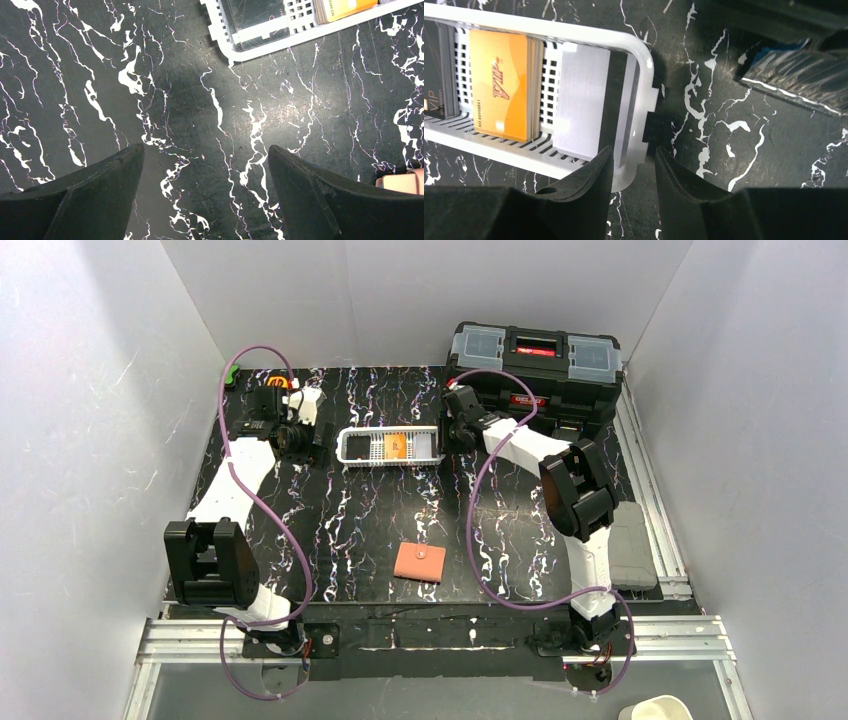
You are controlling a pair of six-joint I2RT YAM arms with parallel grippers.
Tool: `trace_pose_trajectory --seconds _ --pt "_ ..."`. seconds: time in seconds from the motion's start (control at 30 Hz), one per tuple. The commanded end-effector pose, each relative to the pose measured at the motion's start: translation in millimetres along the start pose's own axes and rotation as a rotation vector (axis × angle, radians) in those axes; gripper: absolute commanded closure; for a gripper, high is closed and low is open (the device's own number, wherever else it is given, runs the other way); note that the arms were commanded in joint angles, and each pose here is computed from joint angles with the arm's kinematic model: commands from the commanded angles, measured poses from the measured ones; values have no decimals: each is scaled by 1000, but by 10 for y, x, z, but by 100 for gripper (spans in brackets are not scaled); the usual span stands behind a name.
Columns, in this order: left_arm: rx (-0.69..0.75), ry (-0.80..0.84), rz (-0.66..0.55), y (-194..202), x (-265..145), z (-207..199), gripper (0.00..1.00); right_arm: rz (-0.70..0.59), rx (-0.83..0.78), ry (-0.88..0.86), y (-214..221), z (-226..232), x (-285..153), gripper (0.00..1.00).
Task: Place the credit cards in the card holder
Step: Move the storage box to the center of the board.
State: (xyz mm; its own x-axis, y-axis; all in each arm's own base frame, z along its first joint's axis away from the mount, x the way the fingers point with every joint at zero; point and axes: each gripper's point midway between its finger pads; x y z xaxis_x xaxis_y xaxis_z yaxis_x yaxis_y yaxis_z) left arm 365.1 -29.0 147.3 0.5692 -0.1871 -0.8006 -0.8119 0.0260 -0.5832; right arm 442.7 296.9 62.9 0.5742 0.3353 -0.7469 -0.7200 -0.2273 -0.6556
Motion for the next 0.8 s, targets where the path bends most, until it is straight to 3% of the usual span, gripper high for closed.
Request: trace_pose_trajectory --seconds 0.0,0.13,0.4,0.77 --pt "10 -7 -30 -34 -166 -6 7 -19 31 -4 -4 15 -1 57" --pt "9 -9 -32 -25 -176 -3 7 -28 42 2 6 3 2 59" --pt "22 -19 -25 36 -177 18 7 -35 58 13 53 -25 -29 72" --pt "33 1 -5 130 -195 -15 7 -2 97 101 431 -230 -242 80"
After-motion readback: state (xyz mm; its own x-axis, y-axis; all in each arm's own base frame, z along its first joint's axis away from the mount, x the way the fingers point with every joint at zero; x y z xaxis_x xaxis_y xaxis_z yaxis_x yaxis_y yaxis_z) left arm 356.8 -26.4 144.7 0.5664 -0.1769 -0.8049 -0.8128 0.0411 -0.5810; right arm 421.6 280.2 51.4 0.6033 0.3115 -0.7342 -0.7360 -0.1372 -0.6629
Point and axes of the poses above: each gripper's point midway between its finger pads, its own x axis out along the fingers, its own z axis along the line the jaws close on, y = z × x, and after that the axes turned 13 degrees about -x, right-handed
